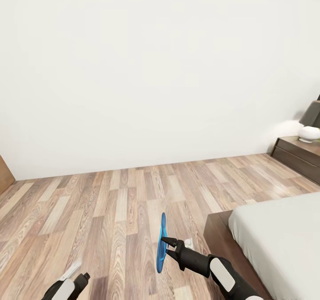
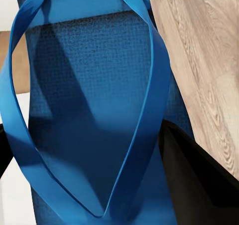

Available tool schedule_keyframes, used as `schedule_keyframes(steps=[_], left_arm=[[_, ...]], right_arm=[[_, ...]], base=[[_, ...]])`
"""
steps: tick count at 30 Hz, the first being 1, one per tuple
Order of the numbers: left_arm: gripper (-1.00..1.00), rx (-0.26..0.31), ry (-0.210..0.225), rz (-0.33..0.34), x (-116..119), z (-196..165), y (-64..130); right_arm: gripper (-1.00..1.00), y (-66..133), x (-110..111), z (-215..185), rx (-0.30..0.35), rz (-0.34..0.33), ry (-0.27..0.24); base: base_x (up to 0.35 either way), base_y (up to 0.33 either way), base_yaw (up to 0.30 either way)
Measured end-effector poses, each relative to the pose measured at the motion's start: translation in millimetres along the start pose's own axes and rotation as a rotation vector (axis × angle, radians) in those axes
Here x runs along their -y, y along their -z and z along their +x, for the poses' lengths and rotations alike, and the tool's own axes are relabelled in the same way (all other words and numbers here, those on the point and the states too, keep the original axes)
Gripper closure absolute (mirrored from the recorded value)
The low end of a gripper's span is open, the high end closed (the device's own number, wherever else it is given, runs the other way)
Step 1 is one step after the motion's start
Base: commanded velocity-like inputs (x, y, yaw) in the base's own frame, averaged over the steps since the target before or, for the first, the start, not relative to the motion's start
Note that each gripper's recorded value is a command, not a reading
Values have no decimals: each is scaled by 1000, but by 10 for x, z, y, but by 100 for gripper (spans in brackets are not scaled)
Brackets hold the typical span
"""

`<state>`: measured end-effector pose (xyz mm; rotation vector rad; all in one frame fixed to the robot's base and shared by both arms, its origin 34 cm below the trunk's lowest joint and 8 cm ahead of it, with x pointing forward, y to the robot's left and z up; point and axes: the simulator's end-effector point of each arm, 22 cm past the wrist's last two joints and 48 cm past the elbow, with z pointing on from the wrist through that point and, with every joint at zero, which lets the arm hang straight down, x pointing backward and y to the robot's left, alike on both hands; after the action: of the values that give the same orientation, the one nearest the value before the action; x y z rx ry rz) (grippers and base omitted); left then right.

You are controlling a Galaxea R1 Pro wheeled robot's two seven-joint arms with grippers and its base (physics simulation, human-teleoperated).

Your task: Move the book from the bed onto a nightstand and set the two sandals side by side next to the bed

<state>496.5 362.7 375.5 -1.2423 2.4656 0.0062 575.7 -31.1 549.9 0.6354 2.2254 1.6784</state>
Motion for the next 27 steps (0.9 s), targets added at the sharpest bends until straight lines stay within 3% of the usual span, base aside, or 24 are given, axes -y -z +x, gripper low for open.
schedule_keyframes(steps=[6, 27], left_arm=[[-100, -28, 22, 7, -44, 83, -106], [-100, 9, 30, 1, -239, 148, -493]], right_arm=[[100, -25, 125, 16, 0, 0, 0], [100, -113, 569, 85, -1, 0, 2]], base=[[0, 0, 0], [0, 0, 0]])
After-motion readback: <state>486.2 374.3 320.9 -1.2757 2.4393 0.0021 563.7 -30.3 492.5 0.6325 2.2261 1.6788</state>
